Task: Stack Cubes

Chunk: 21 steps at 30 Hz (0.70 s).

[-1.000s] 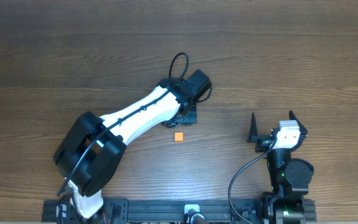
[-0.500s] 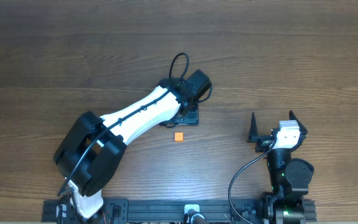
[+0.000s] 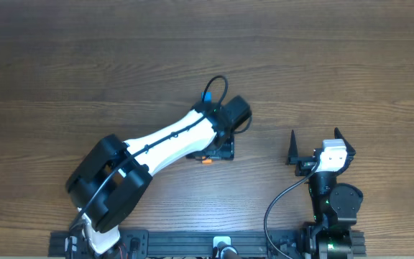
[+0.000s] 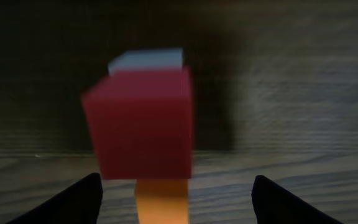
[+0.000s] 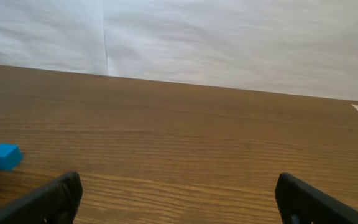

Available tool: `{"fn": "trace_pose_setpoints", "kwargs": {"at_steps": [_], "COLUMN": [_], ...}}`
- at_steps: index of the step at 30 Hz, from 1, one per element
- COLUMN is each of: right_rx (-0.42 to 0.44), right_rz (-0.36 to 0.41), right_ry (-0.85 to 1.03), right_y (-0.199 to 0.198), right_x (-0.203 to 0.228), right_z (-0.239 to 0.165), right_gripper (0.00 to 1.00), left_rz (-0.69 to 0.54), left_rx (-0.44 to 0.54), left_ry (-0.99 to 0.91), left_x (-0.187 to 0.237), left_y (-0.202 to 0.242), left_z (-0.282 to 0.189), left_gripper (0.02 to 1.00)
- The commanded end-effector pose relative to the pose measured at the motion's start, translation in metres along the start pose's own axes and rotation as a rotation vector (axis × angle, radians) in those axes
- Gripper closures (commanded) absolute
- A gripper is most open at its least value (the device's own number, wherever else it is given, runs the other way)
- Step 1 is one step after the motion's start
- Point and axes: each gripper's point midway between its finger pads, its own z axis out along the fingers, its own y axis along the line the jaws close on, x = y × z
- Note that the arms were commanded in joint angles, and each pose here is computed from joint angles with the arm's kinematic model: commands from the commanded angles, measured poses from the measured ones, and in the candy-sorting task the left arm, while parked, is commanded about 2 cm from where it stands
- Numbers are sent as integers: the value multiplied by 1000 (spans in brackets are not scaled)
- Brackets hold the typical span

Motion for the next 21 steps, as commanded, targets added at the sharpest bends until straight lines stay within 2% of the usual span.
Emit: {"fn": "trace_pose_setpoints", "kwargs": {"at_steps": [1,8,11,21], "right_rx": [4,4,4,4], "right_rz": [-5,-5,-5,-5], "right_ry": [0,0,0,0], "right_y": [0,0,0,0], "right_x": [1,1,1,1], "right_z": [0,0,0,0], "right_gripper": [9,7,7,9], "left_rz": [-45,-37,-37,-34], "left_rx": [49,76,79,70], "left_ry": [14,-18,-20,-12], "left_x": [15,11,11,13], "left_y": [7,4,4,6], "left_z": [5,5,5,6], "left_gripper": [244,270,312,678]}}
